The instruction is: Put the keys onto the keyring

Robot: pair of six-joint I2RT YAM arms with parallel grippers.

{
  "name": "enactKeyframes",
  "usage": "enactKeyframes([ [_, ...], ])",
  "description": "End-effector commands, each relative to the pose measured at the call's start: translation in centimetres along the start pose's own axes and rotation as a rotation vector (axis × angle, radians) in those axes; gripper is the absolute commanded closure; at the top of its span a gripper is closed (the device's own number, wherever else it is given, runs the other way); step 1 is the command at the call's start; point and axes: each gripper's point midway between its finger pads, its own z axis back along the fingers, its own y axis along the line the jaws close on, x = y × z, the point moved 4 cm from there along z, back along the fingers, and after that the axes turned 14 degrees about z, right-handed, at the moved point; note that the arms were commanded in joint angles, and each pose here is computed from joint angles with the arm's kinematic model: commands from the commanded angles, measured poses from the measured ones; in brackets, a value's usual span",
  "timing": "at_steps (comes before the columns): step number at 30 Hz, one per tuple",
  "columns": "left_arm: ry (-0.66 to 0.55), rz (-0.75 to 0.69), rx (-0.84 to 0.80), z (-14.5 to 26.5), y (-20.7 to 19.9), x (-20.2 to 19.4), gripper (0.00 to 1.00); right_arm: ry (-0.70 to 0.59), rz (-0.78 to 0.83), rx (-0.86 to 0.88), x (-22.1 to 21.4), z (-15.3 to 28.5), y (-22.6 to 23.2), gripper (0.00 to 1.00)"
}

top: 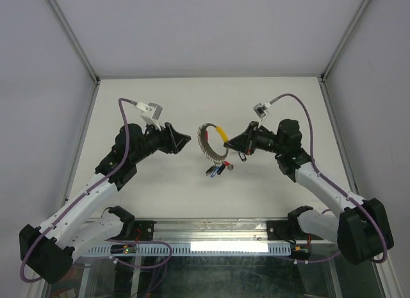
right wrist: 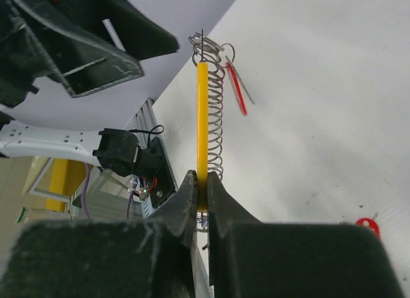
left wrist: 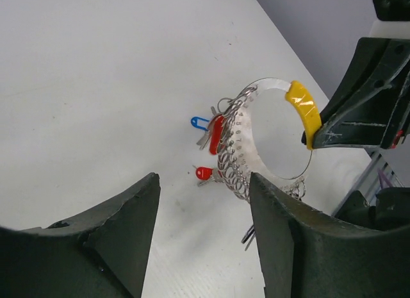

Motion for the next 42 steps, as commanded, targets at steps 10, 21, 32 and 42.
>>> enactKeyframes([
  [10,-0.027,0.03,-0.417,1.0,-6.8,1.4,0.3,-0.199,0.135,0.219,6.8,2.1,6.8,1.0],
  [21,-0.005,0.081,-0.543,0.3,-8.3,1.0,0.3,-0.3,0.089,0.286,9.1,2.5,8.4,1.0],
  [32,-0.038,0.112,-0.693,-0.3,-11.7,1.7,0.54,-0.319,0.085,0.304,9.1,2.8,8.8,1.0],
  [42,-0.092,0.125,-0.719,0.2,-12.3,2.6,0.73,-0.325,0.073,0.296,8.6,2.9,8.6,1.0],
])
